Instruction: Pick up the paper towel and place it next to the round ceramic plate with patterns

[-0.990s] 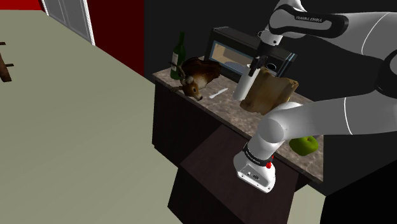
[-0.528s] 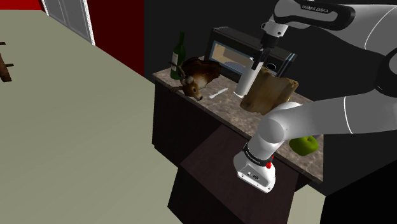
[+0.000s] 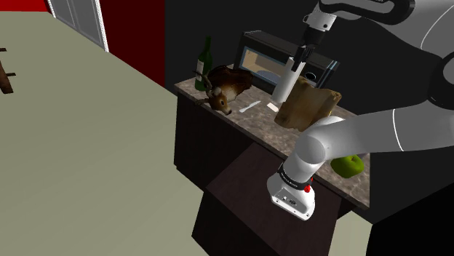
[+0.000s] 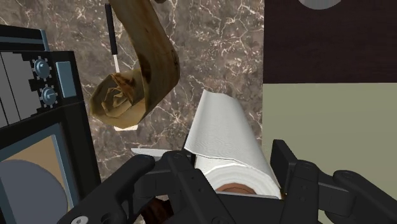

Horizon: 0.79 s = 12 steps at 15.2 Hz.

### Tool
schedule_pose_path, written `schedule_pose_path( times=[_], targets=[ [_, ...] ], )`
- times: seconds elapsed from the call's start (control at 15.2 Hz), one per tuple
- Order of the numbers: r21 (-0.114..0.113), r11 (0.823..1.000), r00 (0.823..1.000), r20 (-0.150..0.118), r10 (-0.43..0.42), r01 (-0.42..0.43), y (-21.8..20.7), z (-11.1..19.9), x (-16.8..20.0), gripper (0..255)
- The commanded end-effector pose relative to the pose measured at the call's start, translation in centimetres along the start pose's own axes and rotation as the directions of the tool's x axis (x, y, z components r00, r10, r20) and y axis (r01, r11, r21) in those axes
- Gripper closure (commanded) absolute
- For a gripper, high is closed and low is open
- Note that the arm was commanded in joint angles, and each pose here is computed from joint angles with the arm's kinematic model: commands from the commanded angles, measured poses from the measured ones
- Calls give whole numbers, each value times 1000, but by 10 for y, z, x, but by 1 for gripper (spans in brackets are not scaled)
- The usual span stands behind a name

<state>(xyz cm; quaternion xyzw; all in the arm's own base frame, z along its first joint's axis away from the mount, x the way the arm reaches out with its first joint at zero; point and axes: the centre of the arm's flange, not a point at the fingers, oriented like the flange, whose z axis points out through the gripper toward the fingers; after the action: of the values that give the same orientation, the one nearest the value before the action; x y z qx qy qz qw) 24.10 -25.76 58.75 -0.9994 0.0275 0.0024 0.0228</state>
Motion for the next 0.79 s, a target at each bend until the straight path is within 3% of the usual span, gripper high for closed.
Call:
schedule_pose_path(
  times=[0.0,0.73],
  targets=[
    [0,1000,1000,0,0,0,-1,-12,-1,255],
    [0,1000,1000,0,0,0,-3,-70,-1,255]
  ],
)
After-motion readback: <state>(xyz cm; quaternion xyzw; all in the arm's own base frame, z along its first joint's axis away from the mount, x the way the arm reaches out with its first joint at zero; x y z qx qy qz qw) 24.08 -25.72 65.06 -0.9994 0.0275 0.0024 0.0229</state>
